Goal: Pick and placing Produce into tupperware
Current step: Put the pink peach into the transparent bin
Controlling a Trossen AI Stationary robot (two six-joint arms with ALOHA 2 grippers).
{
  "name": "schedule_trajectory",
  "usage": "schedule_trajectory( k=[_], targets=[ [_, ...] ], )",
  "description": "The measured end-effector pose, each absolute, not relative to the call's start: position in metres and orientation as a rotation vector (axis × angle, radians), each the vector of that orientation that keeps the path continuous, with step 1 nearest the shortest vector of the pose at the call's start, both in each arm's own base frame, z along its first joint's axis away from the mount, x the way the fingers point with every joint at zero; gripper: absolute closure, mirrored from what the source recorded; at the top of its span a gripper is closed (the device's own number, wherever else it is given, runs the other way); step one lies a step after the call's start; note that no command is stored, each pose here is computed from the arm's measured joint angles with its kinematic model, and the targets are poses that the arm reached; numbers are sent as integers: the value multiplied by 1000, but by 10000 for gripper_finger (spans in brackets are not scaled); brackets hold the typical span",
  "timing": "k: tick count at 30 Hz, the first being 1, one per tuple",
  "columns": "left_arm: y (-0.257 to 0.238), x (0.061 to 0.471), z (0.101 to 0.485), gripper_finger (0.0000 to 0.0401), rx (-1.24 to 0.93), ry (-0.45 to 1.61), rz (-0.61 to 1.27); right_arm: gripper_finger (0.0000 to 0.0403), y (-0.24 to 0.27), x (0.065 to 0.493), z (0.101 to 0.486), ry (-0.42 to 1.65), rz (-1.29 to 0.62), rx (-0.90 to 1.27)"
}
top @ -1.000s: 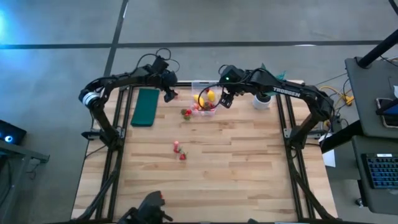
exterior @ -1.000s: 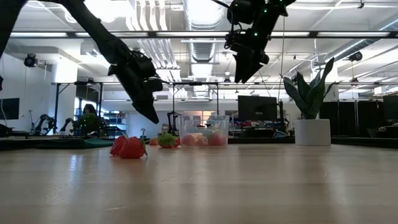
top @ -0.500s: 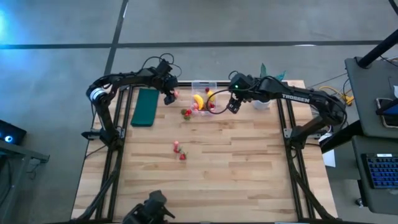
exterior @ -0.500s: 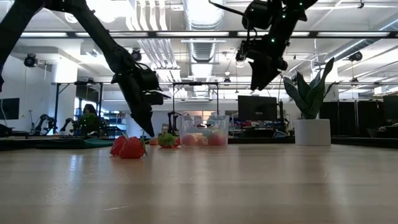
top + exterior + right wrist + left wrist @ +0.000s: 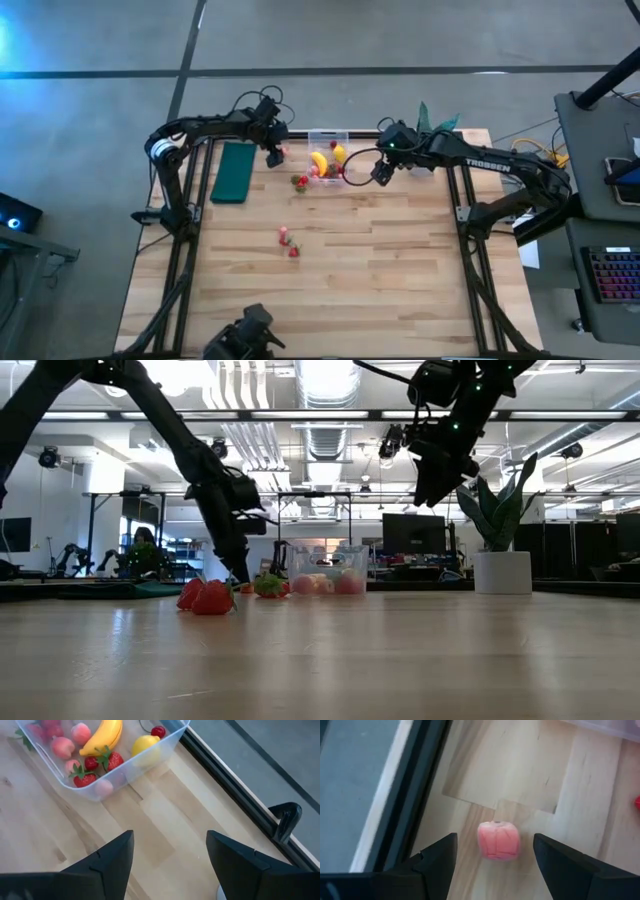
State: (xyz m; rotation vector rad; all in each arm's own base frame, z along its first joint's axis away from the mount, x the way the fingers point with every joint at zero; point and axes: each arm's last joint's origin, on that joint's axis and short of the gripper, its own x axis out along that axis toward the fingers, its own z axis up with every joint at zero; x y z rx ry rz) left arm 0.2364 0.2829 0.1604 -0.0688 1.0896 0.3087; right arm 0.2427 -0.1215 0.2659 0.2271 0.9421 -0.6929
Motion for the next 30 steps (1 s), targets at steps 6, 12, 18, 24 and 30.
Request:
schedule_trajectory(
  k=[6, 12, 18, 24, 30],
  targets=[
    [282, 239, 153, 163, -83, 1102, 289, 165, -121, 241, 262, 954, -692, 228],
    [280, 240, 155, 220, -77, 1098, 287, 161, -121, 241, 261, 962, -682, 208],
    [280, 241, 155, 268, -76, 1098, 286, 166, -121, 241, 262, 963, -689, 188],
    [280, 241, 156, 303, -66, 1105, 296, 166, -122, 241, 262, 959, -699, 184],
    [274, 252, 190, 316, -36, 1022, 337, 163, -122, 242, 262, 950, -701, 185]
  ],
)
